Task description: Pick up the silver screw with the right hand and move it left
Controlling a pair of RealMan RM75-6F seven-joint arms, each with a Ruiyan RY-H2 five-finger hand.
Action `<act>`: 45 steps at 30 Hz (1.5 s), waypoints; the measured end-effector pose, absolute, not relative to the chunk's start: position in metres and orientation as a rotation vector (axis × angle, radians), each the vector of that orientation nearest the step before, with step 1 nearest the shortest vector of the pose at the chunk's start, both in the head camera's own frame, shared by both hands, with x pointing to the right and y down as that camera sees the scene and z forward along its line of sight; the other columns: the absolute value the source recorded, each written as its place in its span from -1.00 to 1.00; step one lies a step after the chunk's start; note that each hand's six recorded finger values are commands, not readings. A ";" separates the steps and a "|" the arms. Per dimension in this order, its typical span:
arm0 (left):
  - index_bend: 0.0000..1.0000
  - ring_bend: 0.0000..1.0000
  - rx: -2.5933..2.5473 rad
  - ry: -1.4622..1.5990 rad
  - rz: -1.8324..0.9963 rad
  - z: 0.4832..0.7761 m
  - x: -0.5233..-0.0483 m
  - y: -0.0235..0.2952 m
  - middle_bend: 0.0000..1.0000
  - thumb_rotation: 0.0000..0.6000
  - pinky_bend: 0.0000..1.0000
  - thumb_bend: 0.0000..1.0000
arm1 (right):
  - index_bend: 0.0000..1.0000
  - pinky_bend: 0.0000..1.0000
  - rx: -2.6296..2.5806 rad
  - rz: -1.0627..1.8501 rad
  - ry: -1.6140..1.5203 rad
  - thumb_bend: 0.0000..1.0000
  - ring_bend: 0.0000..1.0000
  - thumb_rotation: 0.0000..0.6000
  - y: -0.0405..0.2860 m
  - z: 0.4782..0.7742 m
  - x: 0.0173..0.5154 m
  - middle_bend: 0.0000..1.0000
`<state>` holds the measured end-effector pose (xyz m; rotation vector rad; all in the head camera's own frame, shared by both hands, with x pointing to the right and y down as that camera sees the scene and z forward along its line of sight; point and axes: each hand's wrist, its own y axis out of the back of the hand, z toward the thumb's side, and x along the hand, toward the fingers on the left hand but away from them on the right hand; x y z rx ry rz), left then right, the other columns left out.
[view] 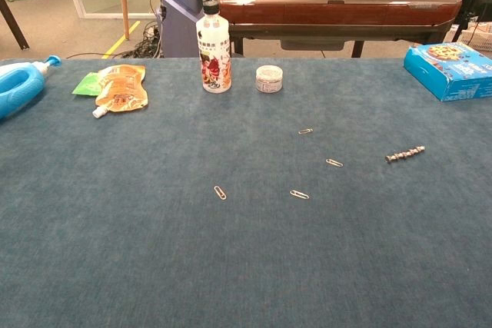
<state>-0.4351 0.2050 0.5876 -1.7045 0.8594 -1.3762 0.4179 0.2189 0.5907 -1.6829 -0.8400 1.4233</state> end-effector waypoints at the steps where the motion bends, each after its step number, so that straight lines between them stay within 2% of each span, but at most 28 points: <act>1: -1.00 -1.00 -1.704 0.863 -1.375 0.587 -0.435 0.205 -1.00 1.00 -1.00 -0.27 | -1.00 -1.00 -1.684 1.425 -0.838 -0.32 -1.00 1.00 0.219 0.591 0.418 -1.00; 13: -1.00 -1.00 -1.695 0.896 -1.377 0.584 -0.442 0.201 -1.00 1.00 -1.00 -0.27 | -1.00 -1.00 -1.725 1.457 -0.831 -0.32 -1.00 1.00 0.216 0.601 0.418 -1.00; 21: -1.00 -1.00 -1.674 0.923 -1.391 0.581 -0.447 0.201 -1.00 1.00 -1.00 -0.27 | -0.99 -1.00 -1.773 1.492 -0.802 -0.32 -1.00 1.00 0.195 0.614 0.417 -1.00; 26: -1.00 -1.00 -1.666 0.927 -1.406 0.581 -0.449 0.200 -1.00 1.00 -1.00 -0.27 | -0.85 -1.00 -1.838 1.514 -0.806 -0.31 -1.00 1.00 0.179 0.626 0.416 -1.00; 30: -1.00 -1.00 -1.661 0.937 -1.405 0.580 -0.450 0.200 -1.00 1.00 -1.00 -0.27 | -0.82 -1.00 -1.871 1.516 -0.781 -0.30 -1.00 1.00 0.163 0.640 0.411 -1.00; 37: -1.00 -1.00 -1.662 0.951 -1.400 0.577 -0.452 0.199 -1.00 1.00 -1.00 -0.27 | -0.76 -1.00 -1.902 1.515 -0.789 -0.29 -1.00 1.00 0.152 0.656 0.404 -1.00; 45: -1.00 -1.00 -1.662 0.951 -1.398 0.577 -0.452 0.199 -1.00 1.00 -1.00 -0.27 | -0.58 -1.00 -1.925 1.513 -0.766 -0.29 -1.00 1.00 0.139 0.671 0.396 -1.00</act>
